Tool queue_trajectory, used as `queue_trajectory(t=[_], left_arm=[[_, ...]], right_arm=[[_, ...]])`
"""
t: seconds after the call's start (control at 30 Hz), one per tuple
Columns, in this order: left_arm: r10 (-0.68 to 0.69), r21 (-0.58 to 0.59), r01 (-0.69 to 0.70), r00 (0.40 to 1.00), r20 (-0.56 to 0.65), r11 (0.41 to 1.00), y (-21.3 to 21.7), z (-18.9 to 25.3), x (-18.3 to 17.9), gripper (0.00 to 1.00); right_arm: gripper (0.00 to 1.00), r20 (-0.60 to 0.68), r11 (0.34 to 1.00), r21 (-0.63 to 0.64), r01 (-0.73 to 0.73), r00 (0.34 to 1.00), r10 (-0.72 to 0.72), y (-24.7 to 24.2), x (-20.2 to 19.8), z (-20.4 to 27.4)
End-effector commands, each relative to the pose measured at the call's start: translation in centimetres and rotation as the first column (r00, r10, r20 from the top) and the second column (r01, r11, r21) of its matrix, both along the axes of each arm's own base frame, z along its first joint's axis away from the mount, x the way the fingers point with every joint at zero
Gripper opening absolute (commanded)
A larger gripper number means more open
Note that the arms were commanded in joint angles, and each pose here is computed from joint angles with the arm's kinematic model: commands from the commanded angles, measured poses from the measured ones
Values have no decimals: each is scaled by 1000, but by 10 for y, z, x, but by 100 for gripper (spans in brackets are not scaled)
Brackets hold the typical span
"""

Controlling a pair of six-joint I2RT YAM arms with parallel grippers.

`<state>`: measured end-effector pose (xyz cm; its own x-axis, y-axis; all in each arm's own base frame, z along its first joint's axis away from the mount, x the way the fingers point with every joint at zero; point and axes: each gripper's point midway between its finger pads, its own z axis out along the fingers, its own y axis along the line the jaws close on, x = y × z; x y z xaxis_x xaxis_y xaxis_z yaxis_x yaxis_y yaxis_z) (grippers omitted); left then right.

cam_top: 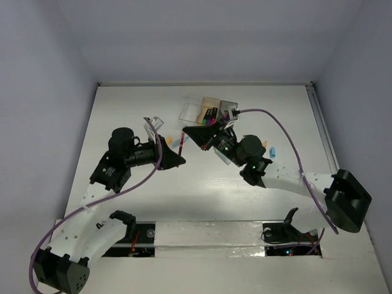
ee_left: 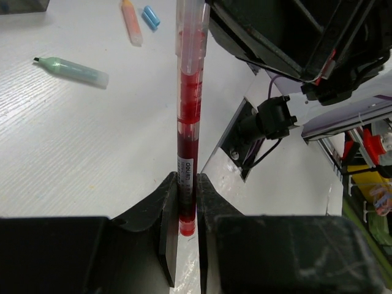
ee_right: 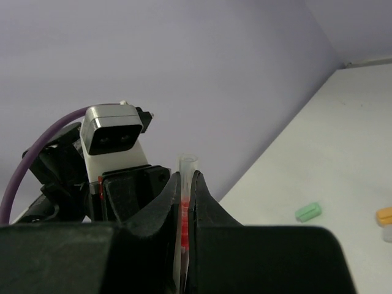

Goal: Sort the stationery into containers
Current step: Close the pen cap on the pen.

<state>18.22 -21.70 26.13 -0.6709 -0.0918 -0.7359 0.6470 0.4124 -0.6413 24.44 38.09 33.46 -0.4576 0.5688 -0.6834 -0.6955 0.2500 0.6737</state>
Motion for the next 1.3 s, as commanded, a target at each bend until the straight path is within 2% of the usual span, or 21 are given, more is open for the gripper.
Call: queue_trajectory(t=[0.0,0.13,0.33,0.5,0.63,0.67,0.77,0.83,0.93,0.97,1.07,1.13,1.27], left_arm=[[218,-250,-113,867,447,962,10,150,39,0],[216,-258,-106,867,450,960,6,154,36,0],[222,-254,-112,860,460,961,8,155,35,0],[223,-234,-133,881,417,963,7,129,40,0],[222,-215,-143,886,407,966,9,121,39,0],[223,-212,-147,887,405,966,10,119,38,0],[227,-204,-156,891,393,966,10,110,39,0],[223,-194,-159,901,373,968,10,98,39,0],[223,-183,-167,910,350,969,9,84,41,0],[219,-185,-162,910,351,969,9,83,41,0],[197,-180,-143,924,327,973,6,73,39,0],[185,-173,-135,930,317,976,5,67,37,0],[155,-157,-111,940,305,981,3,58,34,0]], right_arm=[[0,-321,825,-263,-501,851,415,40,-117,-149],[0,-322,813,-247,-527,836,444,49,-124,-148],[0,-284,838,-298,-457,881,379,36,-116,-144],[0,-232,877,-287,-384,917,325,25,-109,-124],[0,-209,873,-322,-367,927,312,21,-107,-119],[7,-216,870,-336,-360,929,301,19,-107,-122],[36,-165,892,-330,-309,949,268,7,-101,-105],[41,-115,912,-306,-273,962,250,-5,-97,-83],[47,-50,915,-323,-241,970,238,-15,-92,-65],[52,-19,912,-336,-236,970,244,-18,-94,-59],[59,57,917,-340,-208,969,240,-23,-91,-38],[60,102,920,-333,-206,962,252,-24,-90,-19],[63,189,936,-318,-154,957,222,-38,-64,11]])
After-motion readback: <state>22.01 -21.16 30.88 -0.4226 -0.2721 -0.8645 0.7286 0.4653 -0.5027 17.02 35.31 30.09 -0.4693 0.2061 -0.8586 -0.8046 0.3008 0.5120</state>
